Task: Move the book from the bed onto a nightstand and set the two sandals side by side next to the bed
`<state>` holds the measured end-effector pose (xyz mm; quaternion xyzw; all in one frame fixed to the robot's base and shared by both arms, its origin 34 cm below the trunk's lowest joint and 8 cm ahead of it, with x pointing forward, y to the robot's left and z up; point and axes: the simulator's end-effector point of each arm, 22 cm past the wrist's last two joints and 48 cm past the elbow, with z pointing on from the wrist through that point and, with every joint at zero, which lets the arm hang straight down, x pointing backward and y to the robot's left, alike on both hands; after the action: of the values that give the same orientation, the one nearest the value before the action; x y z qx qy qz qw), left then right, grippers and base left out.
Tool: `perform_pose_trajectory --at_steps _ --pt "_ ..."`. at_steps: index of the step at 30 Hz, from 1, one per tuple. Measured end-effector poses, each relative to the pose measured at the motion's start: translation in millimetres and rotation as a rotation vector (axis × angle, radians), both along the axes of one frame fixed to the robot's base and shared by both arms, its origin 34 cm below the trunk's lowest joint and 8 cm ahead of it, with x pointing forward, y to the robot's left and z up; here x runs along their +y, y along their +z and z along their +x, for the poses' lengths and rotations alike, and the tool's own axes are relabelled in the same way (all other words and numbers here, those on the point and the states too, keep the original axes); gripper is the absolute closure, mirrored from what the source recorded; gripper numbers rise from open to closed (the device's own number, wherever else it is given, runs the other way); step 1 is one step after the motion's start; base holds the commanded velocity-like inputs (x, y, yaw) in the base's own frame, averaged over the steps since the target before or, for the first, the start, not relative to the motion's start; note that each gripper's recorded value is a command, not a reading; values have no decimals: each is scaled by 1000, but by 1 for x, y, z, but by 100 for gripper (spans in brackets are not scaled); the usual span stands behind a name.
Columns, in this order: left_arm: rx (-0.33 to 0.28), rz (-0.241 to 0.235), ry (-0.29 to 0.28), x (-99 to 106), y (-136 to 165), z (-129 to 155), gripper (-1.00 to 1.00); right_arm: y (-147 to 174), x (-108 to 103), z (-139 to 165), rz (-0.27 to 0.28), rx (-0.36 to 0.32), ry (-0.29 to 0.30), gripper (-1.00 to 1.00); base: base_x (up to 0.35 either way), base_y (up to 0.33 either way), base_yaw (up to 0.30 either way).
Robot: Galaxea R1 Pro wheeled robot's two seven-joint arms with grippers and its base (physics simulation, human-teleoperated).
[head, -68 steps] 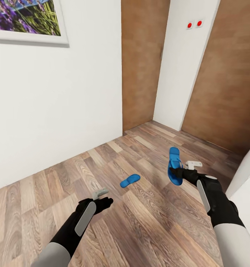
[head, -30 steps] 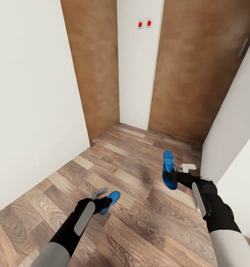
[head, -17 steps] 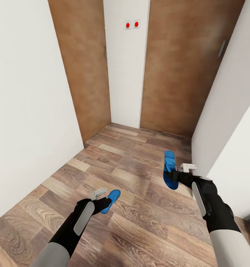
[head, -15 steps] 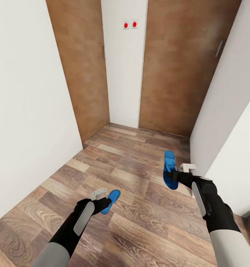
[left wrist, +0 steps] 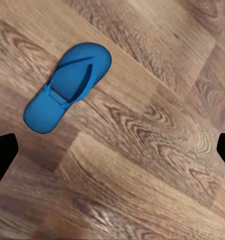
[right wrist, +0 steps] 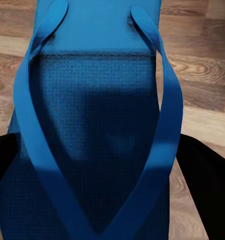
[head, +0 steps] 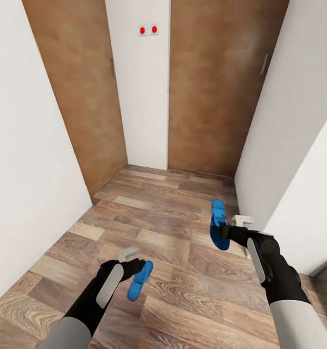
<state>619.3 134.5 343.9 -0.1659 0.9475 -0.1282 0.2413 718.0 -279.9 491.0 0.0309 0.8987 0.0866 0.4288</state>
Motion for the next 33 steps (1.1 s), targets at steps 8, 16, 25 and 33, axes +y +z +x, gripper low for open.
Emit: perform_pose_trajectory --at_steps 8,16,25,33 --pt "0 0 1 0 0 0 -100 -2 3 -1 5 11 4 100 307 161 -268" --pt "0 0 2 0 0 0 -100 -2 4 -1 8 13 4 100 270 211 -268" --pt "0 2 2 1 -1 0 -100 -5 4 -4 10 30 4 100 115 143 -267" --pt "-1 4 2 1 -1 0 -100 -6 5 -4 11 36 6 100 14 18 -268"
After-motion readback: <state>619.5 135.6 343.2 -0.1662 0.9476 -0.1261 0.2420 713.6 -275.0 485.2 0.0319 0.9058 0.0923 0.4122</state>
